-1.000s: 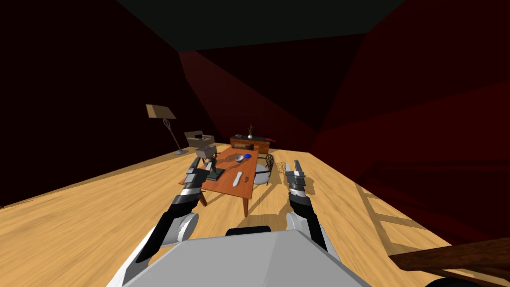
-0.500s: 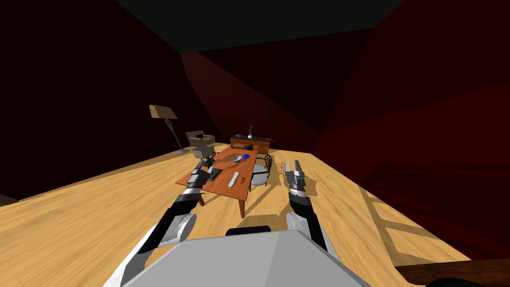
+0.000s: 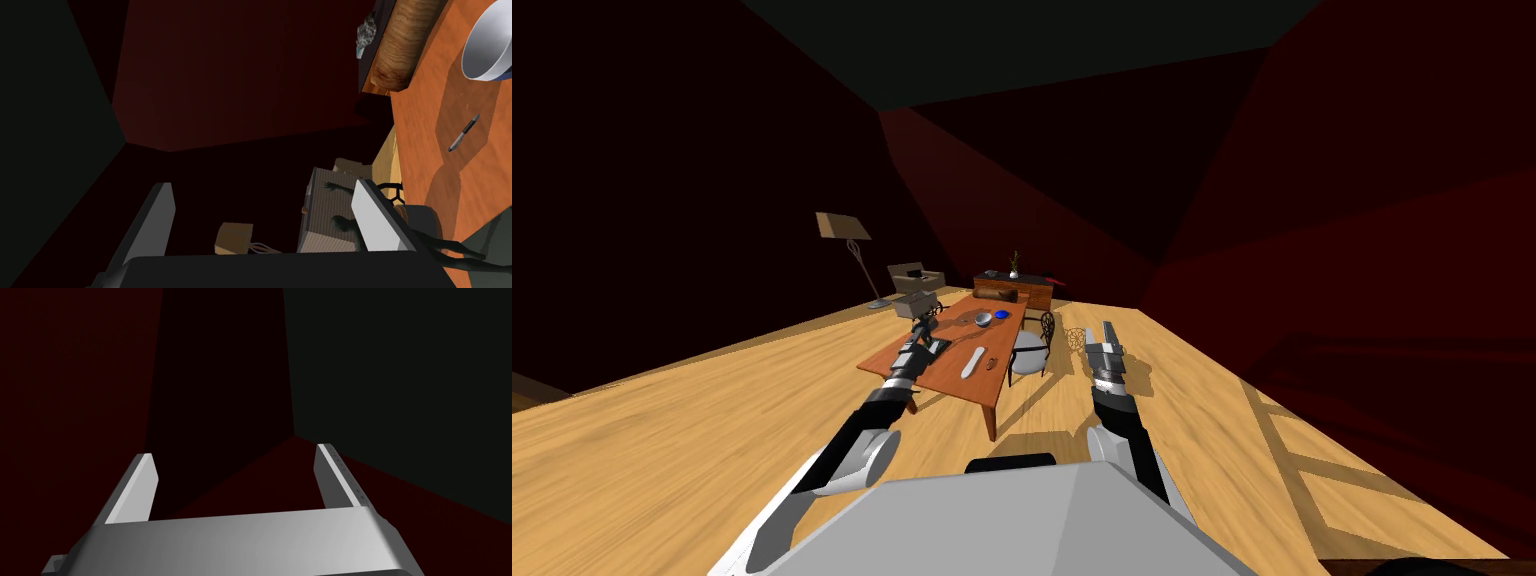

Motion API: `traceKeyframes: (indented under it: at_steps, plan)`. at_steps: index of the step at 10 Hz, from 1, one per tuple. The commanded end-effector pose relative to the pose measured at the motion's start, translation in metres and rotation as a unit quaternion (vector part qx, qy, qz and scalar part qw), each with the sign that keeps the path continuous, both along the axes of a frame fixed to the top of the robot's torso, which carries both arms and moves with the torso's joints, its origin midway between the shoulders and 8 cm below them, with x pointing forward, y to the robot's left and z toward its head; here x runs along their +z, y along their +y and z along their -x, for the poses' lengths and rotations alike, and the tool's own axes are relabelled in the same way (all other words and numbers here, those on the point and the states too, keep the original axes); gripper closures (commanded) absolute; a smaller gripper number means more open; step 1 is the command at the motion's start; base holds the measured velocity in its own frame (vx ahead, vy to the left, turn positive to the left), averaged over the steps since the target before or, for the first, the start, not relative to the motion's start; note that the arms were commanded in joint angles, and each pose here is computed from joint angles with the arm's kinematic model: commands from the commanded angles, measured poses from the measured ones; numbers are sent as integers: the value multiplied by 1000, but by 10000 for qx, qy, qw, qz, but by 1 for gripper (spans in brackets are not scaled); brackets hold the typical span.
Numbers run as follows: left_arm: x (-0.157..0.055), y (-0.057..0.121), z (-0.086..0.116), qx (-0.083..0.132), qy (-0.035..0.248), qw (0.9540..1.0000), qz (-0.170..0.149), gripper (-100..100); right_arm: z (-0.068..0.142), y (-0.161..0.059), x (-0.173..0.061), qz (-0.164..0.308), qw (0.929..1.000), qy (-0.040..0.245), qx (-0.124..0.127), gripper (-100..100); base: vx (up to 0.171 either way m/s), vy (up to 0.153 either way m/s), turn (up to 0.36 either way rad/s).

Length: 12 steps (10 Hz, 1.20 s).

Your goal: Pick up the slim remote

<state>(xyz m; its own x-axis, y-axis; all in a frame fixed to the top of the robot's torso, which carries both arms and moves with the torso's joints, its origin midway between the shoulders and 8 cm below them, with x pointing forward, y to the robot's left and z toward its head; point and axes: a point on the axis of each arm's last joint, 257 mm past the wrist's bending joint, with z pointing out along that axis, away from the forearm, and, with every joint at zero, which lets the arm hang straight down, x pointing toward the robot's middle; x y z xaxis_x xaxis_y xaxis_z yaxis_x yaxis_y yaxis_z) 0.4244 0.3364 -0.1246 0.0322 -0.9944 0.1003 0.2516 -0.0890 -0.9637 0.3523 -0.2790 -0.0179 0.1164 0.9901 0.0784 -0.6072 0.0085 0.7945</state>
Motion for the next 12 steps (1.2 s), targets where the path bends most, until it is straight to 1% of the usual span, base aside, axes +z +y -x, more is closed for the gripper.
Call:
traceKeyframes:
  at_steps: [1,2,3,4,5,7,8,9,10,11,12]
  plan:
    - [-26,13,-7,41,386,9992,87,-100,0,0,0,0,10000,0,0,0,40,-164,63]
    - [-33,14,-9,50,522,9986,97,-100,0,0,0,-1,10000,0,0,0,21,-163,35]
    - [-49,26,-12,92,783,9967,172,-100,0,0,0,-1,10000,0,0,0,28,-183,43]
    - [-58,27,-12,112,923,9955,184,-100,0,0,0,-1,10000,0,0,0,24,-144,39]
    - [-75,42,-13,181,1177,9925,267,-100,0,0,0,0,10000,0,0,0,38,-153,47]
    - [-85,43,-13,198,1367,9900,284,-100,0,0,0,0,10000,0,0,0,43,-101,19]
    - [-104,59,-13,290,1656,9850,379,-100,0,0,0,0,10000,0,0,0,35,-98,49]
    - [-111,59,-12,302,1782,9828,391,-100,0,0,0,0,10000,0,0,0,30,-137,26]
    - [-127,77,-11,408,2012,9775,492,-100,0,0,0,0,10000,0,0,0,41,-168,36]
    - [-133,77,-10,420,2128,9749,504,-100,0,0,0,0,10000,0,0,0,41,-129,33]
    - [-137,77,-9,427,2199,9732,512,-100,0,0,0,0,10000,0,0,0,21,-60,3]
